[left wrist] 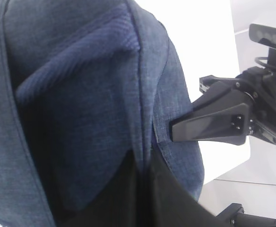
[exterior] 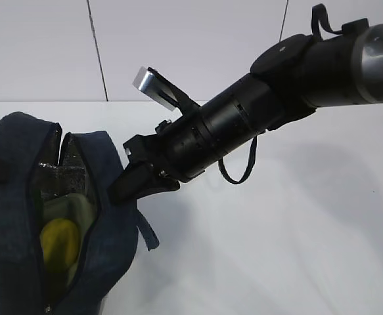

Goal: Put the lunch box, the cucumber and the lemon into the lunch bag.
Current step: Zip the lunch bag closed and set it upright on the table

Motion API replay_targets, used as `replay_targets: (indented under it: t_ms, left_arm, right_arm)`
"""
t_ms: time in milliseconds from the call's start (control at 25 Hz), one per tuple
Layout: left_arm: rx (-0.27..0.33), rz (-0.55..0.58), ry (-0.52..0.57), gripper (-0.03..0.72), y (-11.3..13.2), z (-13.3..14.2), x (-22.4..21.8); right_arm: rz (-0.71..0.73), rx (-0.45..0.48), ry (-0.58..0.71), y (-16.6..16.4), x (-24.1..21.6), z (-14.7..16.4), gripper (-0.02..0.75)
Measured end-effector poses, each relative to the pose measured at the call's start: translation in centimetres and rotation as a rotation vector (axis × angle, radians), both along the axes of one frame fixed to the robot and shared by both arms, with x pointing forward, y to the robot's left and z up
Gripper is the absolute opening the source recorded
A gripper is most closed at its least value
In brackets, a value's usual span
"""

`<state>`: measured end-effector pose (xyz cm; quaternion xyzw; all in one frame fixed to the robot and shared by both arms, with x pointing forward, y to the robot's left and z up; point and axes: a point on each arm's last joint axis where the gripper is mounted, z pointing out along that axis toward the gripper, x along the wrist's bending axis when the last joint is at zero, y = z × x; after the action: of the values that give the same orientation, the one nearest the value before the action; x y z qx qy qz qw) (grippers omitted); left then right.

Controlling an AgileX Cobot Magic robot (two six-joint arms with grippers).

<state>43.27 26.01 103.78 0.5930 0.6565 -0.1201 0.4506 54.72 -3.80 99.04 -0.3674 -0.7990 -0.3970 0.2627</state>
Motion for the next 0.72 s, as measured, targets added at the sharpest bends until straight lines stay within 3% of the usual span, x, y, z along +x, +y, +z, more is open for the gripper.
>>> replay_targets:
  t_ms: [400,720]
  left_arm:
    - [-0.019,0.001,-0.053,-0.006,0.0,-0.2,0.9]
    - [-0.006,-0.048,-0.083,-0.006,-4.1,-1.4,2.2]
  right_arm:
    - [-0.081,-0.004,-0.139,-0.8,0.6,2.3,0.010]
    - [-0.080,-0.056,-0.222,-1.5,0.6,3.2,0.010]
